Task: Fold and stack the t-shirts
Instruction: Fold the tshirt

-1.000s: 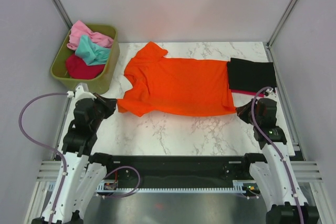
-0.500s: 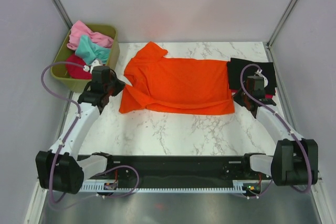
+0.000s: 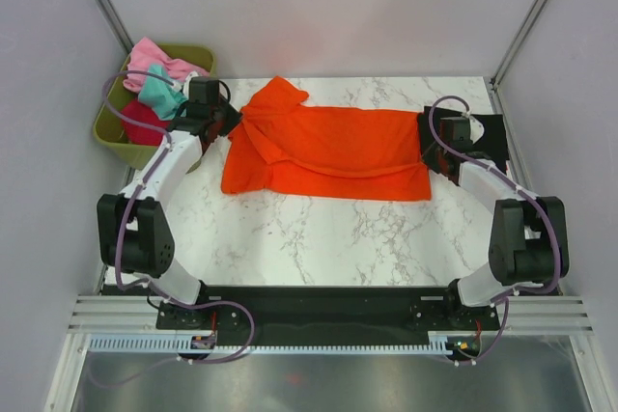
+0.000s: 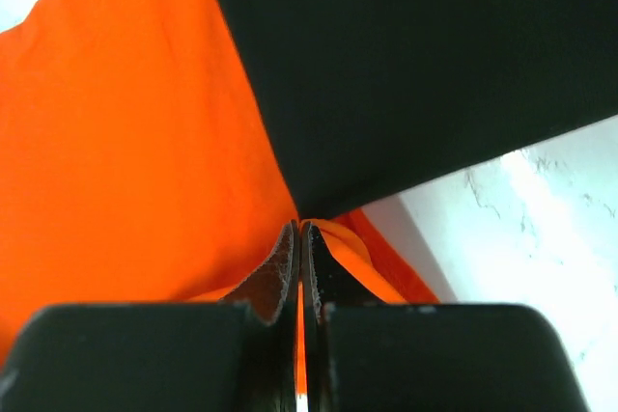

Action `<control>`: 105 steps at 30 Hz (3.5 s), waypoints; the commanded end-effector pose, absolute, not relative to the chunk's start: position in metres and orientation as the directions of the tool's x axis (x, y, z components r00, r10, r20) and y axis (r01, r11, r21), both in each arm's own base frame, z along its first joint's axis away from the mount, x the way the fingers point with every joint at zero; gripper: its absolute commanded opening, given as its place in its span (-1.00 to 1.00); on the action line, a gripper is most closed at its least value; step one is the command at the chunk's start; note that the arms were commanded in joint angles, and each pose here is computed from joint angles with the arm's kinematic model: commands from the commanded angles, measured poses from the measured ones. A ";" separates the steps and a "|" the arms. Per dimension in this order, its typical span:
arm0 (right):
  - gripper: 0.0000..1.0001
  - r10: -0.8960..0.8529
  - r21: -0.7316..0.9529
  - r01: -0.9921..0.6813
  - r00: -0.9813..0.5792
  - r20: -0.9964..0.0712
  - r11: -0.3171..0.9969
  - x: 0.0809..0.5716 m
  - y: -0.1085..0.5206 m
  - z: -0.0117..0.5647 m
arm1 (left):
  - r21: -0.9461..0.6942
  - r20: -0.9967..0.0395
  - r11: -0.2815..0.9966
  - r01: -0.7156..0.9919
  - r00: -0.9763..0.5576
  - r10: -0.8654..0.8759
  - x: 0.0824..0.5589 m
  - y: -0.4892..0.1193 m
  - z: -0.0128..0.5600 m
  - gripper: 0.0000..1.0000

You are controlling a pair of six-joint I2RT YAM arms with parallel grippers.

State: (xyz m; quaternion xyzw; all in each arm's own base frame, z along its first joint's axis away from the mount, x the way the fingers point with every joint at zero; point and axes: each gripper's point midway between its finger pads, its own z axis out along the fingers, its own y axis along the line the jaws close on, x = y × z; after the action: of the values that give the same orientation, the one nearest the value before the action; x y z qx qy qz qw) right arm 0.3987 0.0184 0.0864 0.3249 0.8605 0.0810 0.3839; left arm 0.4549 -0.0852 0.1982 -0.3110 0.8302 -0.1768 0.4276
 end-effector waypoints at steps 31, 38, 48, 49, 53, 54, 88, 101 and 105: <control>0.16 0.661 0.498 0.445 -0.387 -0.642 0.744 0.329 0.033 0.086 | -0.656 -0.459 0.672 -0.345 -0.524 -0.717 0.381 -0.121 0.162 0.47; 0.22 0.696 0.507 0.482 -0.423 -0.580 0.715 0.337 0.041 0.051 | -0.615 -0.485 0.726 -0.308 -0.579 -0.656 0.350 -0.139 0.105 0.47; -0.48 0.722 0.478 0.552 -0.408 -0.559 0.683 0.346 0.034 0.026 | -0.588 -0.514 0.749 -0.305 -0.574 -0.637 0.351 -0.130 0.099 0.60; -0.78 0.724 0.486 0.550 -0.391 -0.569 0.679 0.346 0.031 0.033 | -0.586 -0.511 0.747 -0.315 -0.572 -0.642 0.353 -0.128 0.096 0.60; -1.00 0.721 0.479 0.575 -0.321 -0.614 0.663 0.332 0.013 0.050 | -0.580 -0.511 0.744 -0.333 -0.563 -0.650 0.357 -0.124 0.091 0.61; -1.00 0.724 0.501 0.563 -0.286 -0.628 0.657 0.332 0.010 0.063 | -0.589 -0.515 0.740 -0.326 -0.554 -0.654 0.360 -0.124 0.091 0.61; -1.00 0.754 0.549 0.562 -0.227 -0.617 0.619 0.317 0.002 0.073 | -0.583 -0.447 0.556 -0.593 -0.338 -0.828 0.367 -0.110 0.022 0.39; -1.00 0.764 0.593 0.566 -0.106 -0.637 0.573 0.307 -0.028 0.102 | -0.552 -0.543 0.497 -0.669 -0.164 -0.823 0.362 -0.020 0.053 -0.69; -1.00 0.766 0.593 0.562 -0.120 -0.632 0.577 0.308 -0.026 0.100 | -0.548 -0.599 0.500 -0.671 -0.102 -0.794 0.351 -0.004 0.084 -0.22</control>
State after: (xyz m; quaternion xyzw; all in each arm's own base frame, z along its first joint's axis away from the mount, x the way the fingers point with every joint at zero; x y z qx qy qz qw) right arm 0.3093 -0.0092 0.0995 0.4322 0.7533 0.1324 0.4776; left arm 0.3613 -0.0459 0.0640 -0.4850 0.7618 -0.1494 0.4027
